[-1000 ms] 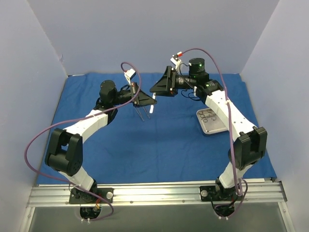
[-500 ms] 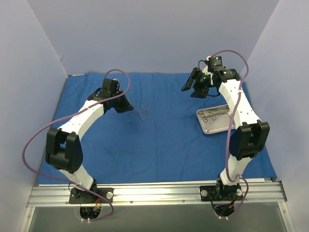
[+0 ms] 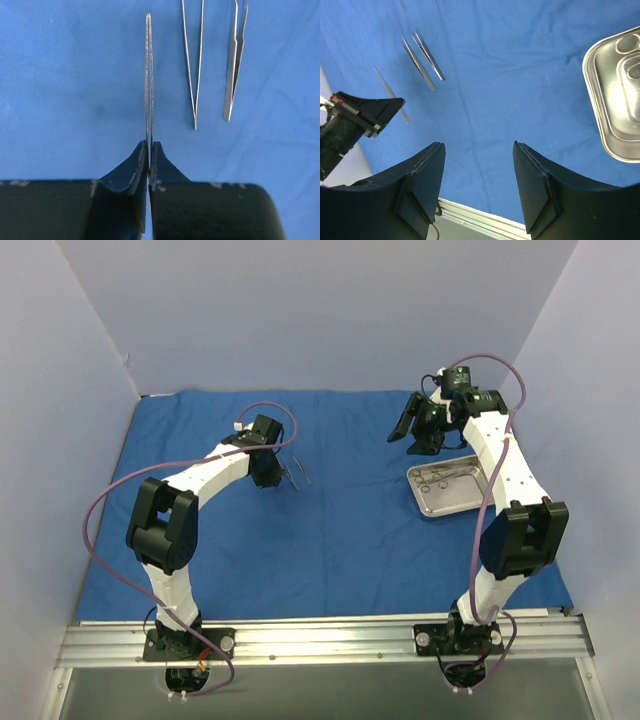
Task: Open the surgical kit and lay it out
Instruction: Place the medical item in the surgical kit.
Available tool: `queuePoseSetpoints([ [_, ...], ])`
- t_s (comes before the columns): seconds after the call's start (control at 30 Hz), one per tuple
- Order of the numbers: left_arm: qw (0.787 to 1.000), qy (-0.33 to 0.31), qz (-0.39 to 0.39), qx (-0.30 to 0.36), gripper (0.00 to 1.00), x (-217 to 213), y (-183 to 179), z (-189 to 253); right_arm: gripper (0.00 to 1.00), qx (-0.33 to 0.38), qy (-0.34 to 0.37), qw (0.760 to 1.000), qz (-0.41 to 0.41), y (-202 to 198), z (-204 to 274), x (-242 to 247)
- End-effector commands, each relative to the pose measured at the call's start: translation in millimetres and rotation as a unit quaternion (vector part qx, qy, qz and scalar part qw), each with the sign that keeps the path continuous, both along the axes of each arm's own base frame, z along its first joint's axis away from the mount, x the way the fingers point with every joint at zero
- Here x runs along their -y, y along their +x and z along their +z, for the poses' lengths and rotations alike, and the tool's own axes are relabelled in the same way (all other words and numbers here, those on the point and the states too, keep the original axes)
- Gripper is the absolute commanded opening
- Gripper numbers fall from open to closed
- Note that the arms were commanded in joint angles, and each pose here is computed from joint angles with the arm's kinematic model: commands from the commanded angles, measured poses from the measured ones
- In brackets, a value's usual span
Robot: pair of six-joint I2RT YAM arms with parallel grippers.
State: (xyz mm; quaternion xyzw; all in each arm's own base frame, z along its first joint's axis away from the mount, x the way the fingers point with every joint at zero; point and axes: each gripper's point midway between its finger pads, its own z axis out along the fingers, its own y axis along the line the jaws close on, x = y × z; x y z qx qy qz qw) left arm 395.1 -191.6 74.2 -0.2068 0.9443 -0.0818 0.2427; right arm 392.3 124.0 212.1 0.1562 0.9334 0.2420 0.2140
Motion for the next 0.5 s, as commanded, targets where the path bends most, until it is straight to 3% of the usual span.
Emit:
queuePoseSetpoints([
  [0.0, 0.999, 0.025, 0.029, 0.016, 0.02, -4.5, 15.8, 6.2, 0.57, 0.011, -0.003, 1.0, 0.005, -13.1, 14.0, 5.4],
  [0.47, 0.999, 0.026, 0.042, -0.021, 0.02, -4.9, 21.7, -20.9, 0.56, 0.005, 0.0, 1.0, 0.003, -12.1, 9.6, 6.4],
])
